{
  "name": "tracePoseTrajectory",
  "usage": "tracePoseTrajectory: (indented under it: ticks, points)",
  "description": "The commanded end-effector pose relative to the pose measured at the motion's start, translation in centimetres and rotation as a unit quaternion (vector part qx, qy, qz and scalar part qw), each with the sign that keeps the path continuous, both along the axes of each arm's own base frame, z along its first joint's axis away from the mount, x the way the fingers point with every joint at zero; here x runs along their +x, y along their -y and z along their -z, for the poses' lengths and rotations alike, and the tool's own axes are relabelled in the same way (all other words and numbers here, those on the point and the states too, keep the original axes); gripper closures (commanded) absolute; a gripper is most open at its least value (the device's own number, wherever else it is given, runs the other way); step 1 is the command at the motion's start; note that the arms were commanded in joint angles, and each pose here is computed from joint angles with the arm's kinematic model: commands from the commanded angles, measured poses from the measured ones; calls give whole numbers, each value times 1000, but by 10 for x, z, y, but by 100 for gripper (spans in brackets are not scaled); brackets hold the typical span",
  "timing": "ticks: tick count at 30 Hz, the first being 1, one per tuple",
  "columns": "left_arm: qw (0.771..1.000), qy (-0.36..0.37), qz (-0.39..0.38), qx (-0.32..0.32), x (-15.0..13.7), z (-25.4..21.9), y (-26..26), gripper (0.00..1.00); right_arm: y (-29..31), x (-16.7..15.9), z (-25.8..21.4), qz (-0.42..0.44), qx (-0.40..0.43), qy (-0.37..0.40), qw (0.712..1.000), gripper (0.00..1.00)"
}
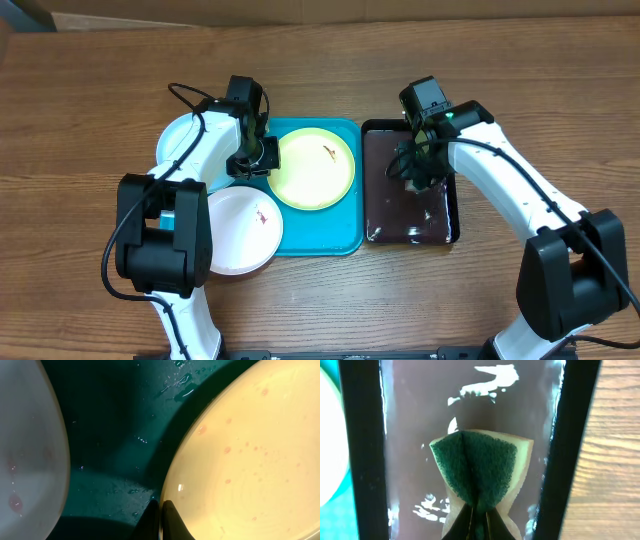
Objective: Clean dirty plates on tray and stack at the side
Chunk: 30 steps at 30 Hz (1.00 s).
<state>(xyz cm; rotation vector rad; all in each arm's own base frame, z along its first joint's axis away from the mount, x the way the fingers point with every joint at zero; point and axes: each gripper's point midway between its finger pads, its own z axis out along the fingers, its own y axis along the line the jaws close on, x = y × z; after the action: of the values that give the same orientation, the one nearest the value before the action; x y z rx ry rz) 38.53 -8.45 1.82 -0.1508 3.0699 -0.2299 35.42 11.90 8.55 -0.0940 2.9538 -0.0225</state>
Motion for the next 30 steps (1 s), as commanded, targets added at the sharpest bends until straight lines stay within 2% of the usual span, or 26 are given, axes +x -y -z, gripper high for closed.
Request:
tracePoseTrajectory:
  ticks: [1, 7, 12, 16, 20, 25, 27, 30]
  points:
    - [1000, -10, 11, 8, -6, 10, 0, 96, -3, 20, -51, 9, 10, 55, 998, 96]
    - [1000, -10, 11, 10, -6, 10, -1, 96, -10, 18, -72, 19, 20, 54, 998, 96]
    - [1000, -12, 11, 10, -7, 10, -1, 96, -17, 7, -42, 17, 19, 32, 999, 96]
    - [1000, -12, 11, 10, -7, 10, -1, 96, -14, 2, 2, 15, 6, 36, 999, 96]
    - [1000, -12, 11, 10, -7, 10, -1, 96, -14, 5, 13, 15, 8, 48, 999, 96]
    - [1000, -11, 18, 10, -7, 10, -1, 96, -25, 23, -34, 0, 26, 71, 997, 96]
    - [1000, -11, 18, 10, -7, 10, -1, 96, -42, 34, -74, -9, 68, 92, 993, 96]
    - [1000, -11, 18, 10, -7, 10, -1, 96, -60, 44, -104, -21, 112, 118, 987, 96]
